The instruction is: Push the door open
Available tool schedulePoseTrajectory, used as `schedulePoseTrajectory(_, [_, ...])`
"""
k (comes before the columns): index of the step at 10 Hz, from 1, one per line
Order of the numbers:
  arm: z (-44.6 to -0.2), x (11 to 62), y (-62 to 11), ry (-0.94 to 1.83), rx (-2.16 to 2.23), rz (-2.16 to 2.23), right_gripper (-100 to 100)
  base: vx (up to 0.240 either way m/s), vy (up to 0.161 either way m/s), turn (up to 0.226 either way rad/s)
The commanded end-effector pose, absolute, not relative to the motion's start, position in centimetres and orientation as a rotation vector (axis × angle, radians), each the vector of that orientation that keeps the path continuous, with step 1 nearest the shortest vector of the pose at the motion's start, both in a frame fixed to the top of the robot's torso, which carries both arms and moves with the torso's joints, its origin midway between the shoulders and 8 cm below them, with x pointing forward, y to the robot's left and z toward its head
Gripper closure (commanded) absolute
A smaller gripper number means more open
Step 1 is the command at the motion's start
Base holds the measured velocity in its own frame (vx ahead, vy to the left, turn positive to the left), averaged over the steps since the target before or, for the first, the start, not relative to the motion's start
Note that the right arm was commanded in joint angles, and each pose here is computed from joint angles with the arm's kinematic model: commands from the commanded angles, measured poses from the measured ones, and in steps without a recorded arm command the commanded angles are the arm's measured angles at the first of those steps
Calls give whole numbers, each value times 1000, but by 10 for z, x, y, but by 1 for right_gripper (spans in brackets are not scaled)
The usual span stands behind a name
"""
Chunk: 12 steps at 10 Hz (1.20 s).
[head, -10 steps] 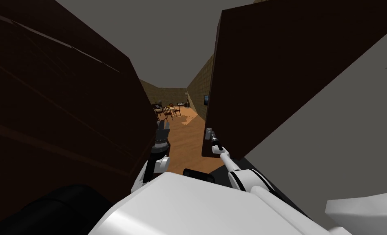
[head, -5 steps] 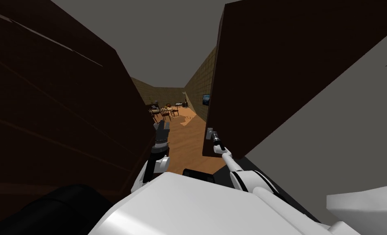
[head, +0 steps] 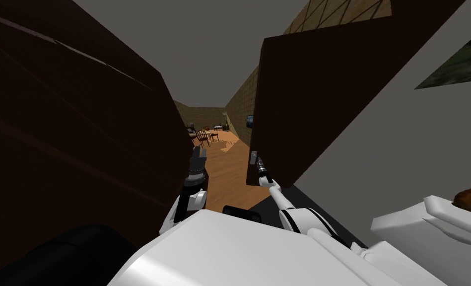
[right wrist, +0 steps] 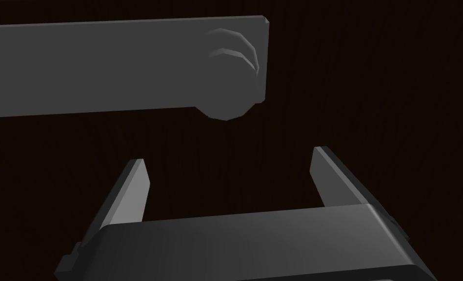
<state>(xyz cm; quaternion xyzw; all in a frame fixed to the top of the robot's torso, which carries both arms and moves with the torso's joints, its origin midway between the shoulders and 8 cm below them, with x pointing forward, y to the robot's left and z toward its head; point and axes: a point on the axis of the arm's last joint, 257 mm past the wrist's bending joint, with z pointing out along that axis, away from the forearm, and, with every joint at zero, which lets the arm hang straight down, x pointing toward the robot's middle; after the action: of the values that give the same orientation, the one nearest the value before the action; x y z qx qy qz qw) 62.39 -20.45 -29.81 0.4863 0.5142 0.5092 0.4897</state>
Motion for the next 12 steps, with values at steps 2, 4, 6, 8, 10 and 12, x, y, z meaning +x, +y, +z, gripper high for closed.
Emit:
schedulePoseTrajectory(2, [-296, 625, -193, 1256, 1178, 1255, -100, -260, 11, -11])
schedulePoseTrajectory(4, [-297, 624, -198, 1251, 1178, 1249, -100, -15, 17, 12])
schedulePoseTrajectory(6, [-297, 624, -200, 1246, 1178, 1247, -100, 196, -5, 20])
schedulePoseTrajectory(8, [-296, 623, -203, 1239, 1177, 1244, -100, 222, 2, 31])
schedulePoseTrajectory(10, [-296, 622, -206, 1232, 1177, 1242, -100, 207, 62, 25])
schedulePoseTrajectory(12, [-296, 623, -205, 1234, 1177, 1243, 100, 43, 8, 0])
